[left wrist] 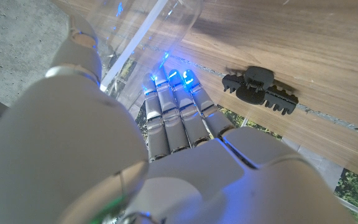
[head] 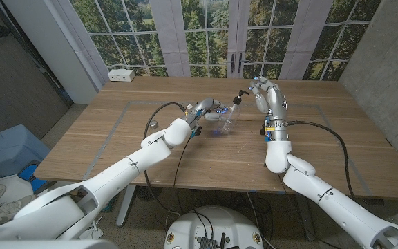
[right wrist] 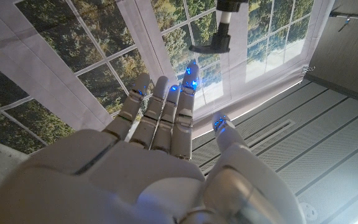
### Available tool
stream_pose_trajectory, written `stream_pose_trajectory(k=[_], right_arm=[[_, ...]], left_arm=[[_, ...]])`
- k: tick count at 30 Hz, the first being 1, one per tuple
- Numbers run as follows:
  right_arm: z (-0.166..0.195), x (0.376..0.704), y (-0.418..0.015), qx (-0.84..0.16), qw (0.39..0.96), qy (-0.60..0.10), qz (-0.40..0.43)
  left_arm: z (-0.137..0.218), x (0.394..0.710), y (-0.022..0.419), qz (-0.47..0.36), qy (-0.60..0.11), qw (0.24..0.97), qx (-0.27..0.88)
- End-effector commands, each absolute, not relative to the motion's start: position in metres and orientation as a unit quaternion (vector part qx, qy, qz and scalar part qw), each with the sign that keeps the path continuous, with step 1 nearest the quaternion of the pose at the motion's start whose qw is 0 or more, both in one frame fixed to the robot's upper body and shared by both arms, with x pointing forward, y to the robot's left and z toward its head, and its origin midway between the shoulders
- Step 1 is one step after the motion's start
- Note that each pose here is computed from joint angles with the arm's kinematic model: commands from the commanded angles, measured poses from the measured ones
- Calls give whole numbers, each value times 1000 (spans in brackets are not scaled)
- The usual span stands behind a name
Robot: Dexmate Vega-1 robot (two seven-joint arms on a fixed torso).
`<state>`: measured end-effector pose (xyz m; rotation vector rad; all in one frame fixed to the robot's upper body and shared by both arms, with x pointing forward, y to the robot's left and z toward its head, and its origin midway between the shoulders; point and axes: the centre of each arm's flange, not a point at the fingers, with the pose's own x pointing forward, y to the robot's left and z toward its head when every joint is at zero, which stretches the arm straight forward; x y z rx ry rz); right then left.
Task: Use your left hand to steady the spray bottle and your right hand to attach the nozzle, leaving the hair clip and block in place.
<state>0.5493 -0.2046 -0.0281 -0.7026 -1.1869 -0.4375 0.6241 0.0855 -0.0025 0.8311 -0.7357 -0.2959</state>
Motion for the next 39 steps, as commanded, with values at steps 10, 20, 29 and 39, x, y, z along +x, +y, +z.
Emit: stream_pose_trajectory(k=[10,20,29,39], right_arm=[[-21,556,-195,-361,744,-539,-159],[-19,558,-192,-363,735,-552,-153],[-16,559,-190,-350,738,-558,-150],[-14,562,-192,-333,755,-541,-162]], left_arm=[[2,629,86,-145,-348,838,395],[4,633,88,-145,-349,838,394],[5,635,89,-145,-350,838,393],[5,636,88,-149,-353,838,389]])
